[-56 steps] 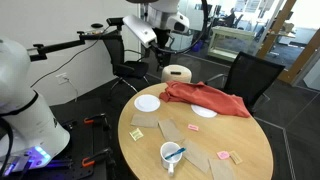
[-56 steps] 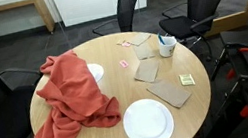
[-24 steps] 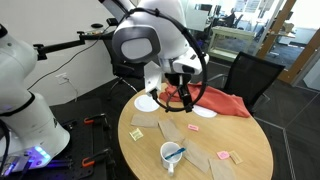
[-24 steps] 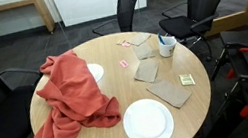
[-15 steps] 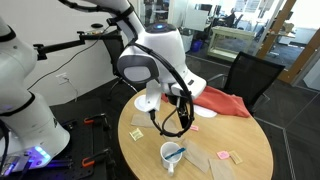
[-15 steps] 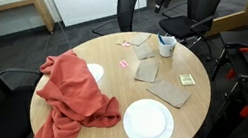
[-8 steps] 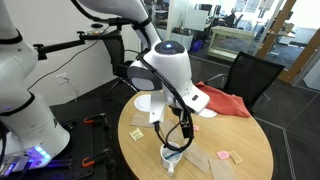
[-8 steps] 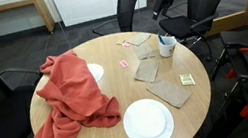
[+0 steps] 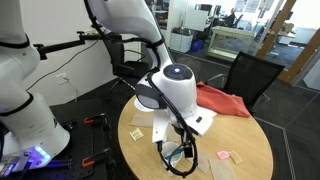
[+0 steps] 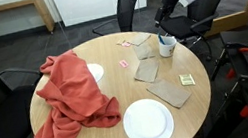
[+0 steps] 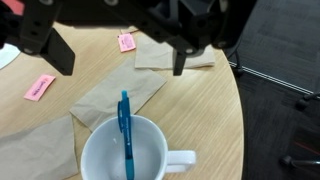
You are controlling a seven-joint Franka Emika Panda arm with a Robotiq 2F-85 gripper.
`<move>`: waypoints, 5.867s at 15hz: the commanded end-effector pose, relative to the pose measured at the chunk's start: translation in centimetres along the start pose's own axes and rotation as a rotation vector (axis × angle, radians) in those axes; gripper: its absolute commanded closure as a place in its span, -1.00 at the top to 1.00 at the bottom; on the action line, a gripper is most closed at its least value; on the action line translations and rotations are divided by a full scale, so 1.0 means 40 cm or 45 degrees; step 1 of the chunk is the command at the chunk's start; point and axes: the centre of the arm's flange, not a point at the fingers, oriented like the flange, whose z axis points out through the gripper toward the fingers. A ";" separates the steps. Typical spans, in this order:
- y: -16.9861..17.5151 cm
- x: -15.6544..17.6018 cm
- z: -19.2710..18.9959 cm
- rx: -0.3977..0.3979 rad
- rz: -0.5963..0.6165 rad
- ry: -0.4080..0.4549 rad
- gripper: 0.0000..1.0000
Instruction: Take the blue pen out of the white mug and place it on the table
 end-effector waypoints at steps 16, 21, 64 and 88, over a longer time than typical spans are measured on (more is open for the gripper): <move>-0.040 0.013 0.115 -0.009 -0.090 -0.043 1.00; -0.043 0.007 0.129 -0.022 -0.108 -0.063 1.00; -0.321 0.063 -0.283 0.187 -0.296 0.295 -0.92; -0.733 0.069 -0.016 0.322 -0.688 -0.047 -0.92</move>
